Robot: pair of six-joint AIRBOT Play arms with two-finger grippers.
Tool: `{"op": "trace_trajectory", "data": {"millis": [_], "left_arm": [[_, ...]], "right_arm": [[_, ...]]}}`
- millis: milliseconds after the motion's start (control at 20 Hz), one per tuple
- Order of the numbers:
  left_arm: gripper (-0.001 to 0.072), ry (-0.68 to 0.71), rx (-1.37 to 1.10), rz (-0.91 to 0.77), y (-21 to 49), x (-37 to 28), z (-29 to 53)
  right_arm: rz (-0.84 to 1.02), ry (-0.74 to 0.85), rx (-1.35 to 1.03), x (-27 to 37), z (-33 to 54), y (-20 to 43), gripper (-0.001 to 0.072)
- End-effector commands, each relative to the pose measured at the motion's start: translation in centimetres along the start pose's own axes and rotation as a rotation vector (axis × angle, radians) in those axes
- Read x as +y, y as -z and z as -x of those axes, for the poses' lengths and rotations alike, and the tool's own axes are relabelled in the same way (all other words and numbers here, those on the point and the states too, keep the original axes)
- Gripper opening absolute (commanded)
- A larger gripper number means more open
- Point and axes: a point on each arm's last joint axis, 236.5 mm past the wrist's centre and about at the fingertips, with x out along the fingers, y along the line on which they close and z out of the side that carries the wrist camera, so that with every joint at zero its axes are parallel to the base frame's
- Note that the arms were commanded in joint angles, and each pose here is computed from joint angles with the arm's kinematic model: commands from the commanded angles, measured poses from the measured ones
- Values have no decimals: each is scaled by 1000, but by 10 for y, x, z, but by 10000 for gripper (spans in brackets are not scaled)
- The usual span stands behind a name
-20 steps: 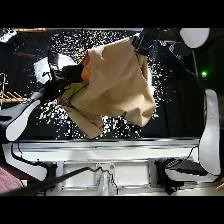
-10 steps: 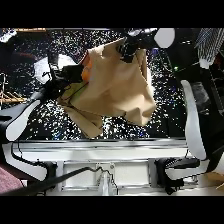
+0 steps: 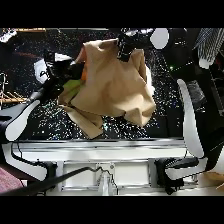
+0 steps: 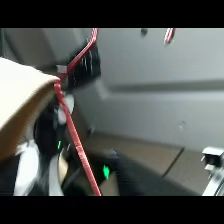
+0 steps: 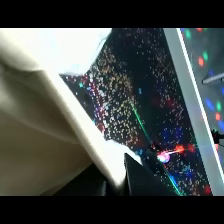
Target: Fold the clothes and pants, and hang the long-sleeved shirts on hangers.
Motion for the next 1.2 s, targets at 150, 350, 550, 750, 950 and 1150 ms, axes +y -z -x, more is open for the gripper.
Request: {"op": "trace_trajectory", "data": {"millis": [150, 350, 550, 750, 950, 1150], "left_arm": [[633, 92, -403, -91, -92, -26, 20], [472, 64, -522, -203, -122, -41, 28], [120, -100, -577, -379, -148, -57, 25], [26, -598, -599, -530, -182, -49, 46], [15, -1005, -601, -759, -190, -93, 76], [15, -1253, -407, -886, -144, -114, 76]], "right_arm": [[31, -61, 7, 21, 14, -11, 28], [23, -81, -13, 32, 32, -28, 28], [-118, -66, -62, 31, 65, -48, 28], [-251, -17, -112, 19, 100, -63, 28], [-469, -12, -118, 16, 110, -65, 29], [-502, 3, -102, 13, 109, -60, 29]]}}
